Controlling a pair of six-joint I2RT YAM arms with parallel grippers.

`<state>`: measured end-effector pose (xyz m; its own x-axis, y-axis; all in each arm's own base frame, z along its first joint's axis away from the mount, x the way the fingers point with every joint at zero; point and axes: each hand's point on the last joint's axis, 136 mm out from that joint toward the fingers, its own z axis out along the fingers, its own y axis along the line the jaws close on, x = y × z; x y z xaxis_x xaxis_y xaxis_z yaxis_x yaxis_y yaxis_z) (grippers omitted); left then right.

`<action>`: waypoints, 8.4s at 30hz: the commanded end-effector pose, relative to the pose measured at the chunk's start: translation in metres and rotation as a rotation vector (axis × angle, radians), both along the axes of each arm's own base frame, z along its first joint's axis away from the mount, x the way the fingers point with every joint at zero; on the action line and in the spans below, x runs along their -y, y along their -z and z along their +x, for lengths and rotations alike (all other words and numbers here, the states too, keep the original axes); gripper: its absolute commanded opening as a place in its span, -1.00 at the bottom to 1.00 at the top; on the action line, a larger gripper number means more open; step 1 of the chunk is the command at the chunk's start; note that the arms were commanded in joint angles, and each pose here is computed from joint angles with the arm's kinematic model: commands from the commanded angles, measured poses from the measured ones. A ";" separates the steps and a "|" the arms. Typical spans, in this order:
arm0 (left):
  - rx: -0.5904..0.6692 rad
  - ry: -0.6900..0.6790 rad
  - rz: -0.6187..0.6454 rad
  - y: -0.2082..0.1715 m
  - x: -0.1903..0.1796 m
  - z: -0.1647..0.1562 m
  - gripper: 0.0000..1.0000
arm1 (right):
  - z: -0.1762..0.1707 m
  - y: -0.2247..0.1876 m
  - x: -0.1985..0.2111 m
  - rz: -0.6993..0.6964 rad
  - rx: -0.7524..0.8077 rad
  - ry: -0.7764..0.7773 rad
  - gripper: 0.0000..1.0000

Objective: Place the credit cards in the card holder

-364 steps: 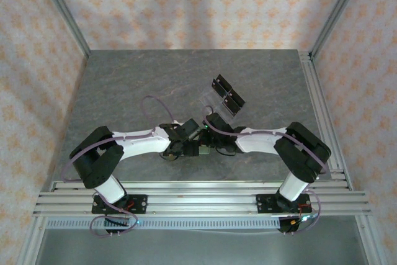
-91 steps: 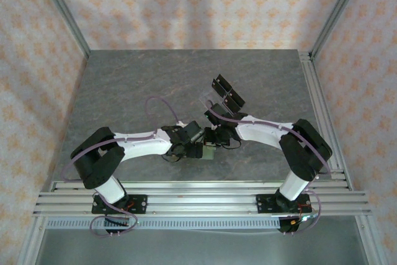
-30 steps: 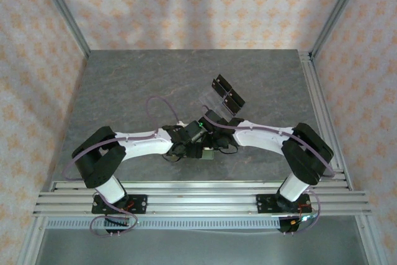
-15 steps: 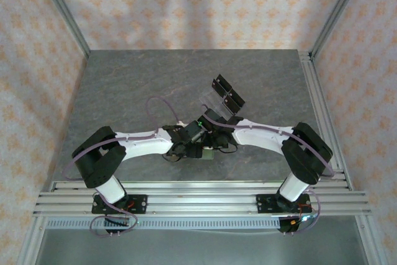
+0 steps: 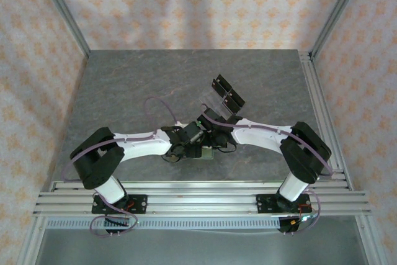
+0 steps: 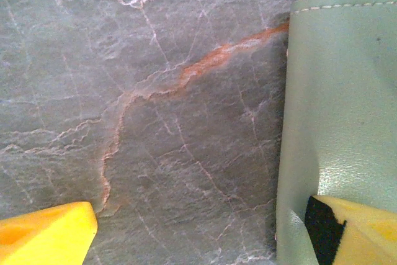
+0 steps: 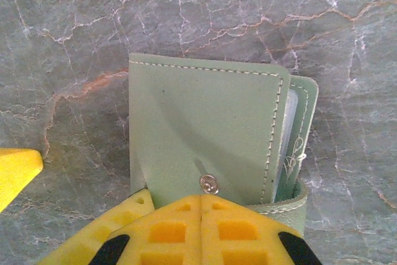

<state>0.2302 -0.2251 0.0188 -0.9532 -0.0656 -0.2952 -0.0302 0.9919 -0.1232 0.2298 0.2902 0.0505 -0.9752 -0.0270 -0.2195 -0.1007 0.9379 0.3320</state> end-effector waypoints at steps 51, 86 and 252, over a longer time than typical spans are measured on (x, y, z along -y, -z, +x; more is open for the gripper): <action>0.039 -0.007 -0.057 0.007 -0.002 -0.008 0.83 | 0.016 0.011 -0.013 0.046 0.011 0.019 -1.00; 0.046 -0.021 -0.049 0.003 -0.003 -0.005 0.82 | -0.044 0.083 0.058 -0.207 -0.026 -0.010 -1.00; 0.022 -0.005 -0.049 0.013 0.002 -0.006 0.81 | 0.015 -0.001 0.000 0.177 0.084 0.100 -1.00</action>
<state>0.2258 -0.2171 0.0181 -0.9366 -0.0976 -0.3366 -0.0474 0.9869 -0.1543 0.2369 0.2881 0.0504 -0.9558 0.1207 -0.2681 -0.0314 0.8647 0.5013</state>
